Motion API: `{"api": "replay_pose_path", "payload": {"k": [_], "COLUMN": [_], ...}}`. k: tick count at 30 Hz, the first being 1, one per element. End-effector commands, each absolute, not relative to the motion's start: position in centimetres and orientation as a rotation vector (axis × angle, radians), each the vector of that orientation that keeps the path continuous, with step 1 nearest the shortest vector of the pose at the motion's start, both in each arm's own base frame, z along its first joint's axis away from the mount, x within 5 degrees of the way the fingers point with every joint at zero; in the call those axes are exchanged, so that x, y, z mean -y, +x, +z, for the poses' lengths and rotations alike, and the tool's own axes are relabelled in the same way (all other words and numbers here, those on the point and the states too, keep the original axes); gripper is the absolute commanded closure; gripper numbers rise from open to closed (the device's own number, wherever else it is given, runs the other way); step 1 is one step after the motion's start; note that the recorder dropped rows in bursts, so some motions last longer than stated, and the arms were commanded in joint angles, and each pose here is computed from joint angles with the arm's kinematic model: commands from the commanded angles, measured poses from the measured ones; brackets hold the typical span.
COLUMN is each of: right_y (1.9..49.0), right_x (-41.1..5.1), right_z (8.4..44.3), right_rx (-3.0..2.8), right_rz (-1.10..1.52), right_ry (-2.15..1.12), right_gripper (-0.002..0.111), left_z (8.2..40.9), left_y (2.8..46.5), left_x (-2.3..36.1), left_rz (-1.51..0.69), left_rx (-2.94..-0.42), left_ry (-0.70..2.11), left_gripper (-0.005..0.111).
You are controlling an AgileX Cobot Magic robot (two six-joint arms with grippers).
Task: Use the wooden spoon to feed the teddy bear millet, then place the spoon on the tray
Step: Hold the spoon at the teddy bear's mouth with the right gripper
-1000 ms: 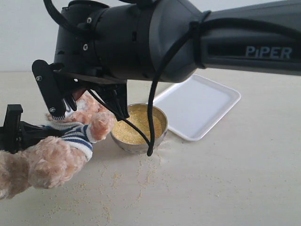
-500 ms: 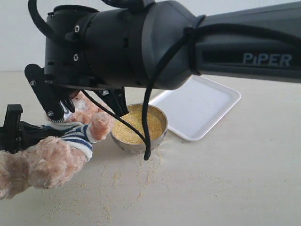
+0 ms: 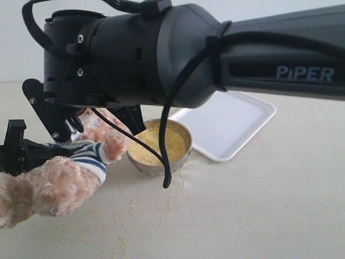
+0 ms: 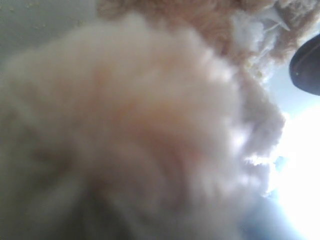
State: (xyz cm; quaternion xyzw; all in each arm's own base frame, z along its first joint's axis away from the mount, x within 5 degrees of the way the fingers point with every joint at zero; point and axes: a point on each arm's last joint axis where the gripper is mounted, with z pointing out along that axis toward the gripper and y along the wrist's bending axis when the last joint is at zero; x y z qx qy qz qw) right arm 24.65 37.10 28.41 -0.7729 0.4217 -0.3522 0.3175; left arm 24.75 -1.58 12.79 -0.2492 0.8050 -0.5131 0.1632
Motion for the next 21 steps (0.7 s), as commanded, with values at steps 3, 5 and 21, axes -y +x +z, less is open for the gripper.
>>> {"api": "replay_pose_path", "payload": {"k": [3, 5, 21], "right_y": [24.7, 24.8, 25.8], "right_x": [-37.1, -36.9, -35.6], "right_z": [28.5, 28.5, 28.8], "right_rx": [-1.087, -1.083, -1.365], "right_rz": [-0.943, -0.970, -0.814], "right_ry": [-2.045, -2.056, -1.902], "right_gripper": [0.109, 0.109, 0.109], "left_z": [13.0, 13.0, 13.0], "left_y": [24.8, 24.8, 24.8], "left_x": [1.7, 1.7, 1.7], "left_rz": [-1.504, -1.504, -1.504], "left_rx": [-2.269, -2.269, -2.269], "left_ry": [-0.710, -0.710, -0.710], "left_gripper": [0.102, 0.102, 0.102]}}
